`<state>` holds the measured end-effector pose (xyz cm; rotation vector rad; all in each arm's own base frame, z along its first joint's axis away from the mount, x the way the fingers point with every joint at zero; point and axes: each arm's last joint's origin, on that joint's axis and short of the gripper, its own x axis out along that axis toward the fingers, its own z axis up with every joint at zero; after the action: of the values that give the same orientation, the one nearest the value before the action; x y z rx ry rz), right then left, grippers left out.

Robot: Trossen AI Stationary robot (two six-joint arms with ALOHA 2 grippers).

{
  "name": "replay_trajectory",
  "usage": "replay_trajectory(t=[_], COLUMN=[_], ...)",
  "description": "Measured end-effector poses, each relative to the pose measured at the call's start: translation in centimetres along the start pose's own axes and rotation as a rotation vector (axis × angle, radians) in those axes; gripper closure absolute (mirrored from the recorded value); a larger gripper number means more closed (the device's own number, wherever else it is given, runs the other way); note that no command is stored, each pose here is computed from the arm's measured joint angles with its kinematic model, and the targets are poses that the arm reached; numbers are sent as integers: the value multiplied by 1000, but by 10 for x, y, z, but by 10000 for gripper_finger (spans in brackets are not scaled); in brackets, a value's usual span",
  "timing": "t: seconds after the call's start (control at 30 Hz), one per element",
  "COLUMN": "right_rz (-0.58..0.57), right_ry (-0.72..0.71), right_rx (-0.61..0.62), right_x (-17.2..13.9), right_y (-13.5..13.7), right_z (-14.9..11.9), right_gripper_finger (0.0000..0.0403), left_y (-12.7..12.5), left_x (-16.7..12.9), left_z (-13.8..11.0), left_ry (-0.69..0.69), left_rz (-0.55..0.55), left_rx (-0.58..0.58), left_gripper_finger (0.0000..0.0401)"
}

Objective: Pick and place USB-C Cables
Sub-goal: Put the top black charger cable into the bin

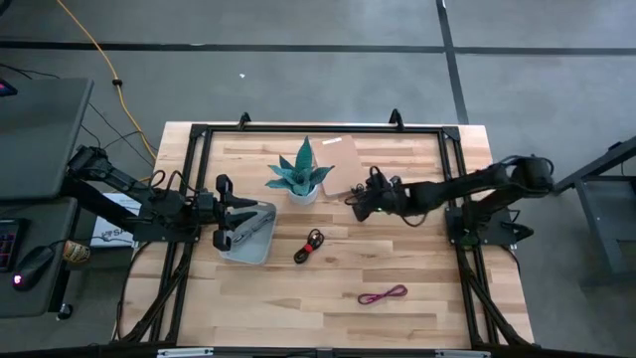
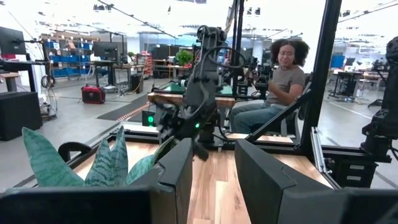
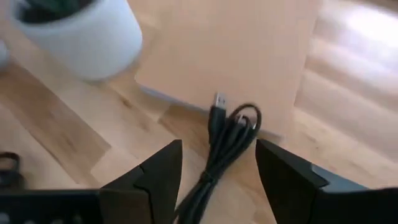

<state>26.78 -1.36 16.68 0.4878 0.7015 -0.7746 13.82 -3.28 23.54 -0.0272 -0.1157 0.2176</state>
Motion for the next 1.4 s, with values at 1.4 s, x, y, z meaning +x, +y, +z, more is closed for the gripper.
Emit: replay_trajectory(t=[1.4], right_rz=[-28], right_ry=[240], right_rx=[151], right_x=[28], right_y=[-6], right_z=[-16], right_gripper_finger=[208], left_y=[0], left_x=[0], left_z=[0], left_ry=[-1], left_rz=[0], left_rx=[-1], left_gripper_finger=[300])
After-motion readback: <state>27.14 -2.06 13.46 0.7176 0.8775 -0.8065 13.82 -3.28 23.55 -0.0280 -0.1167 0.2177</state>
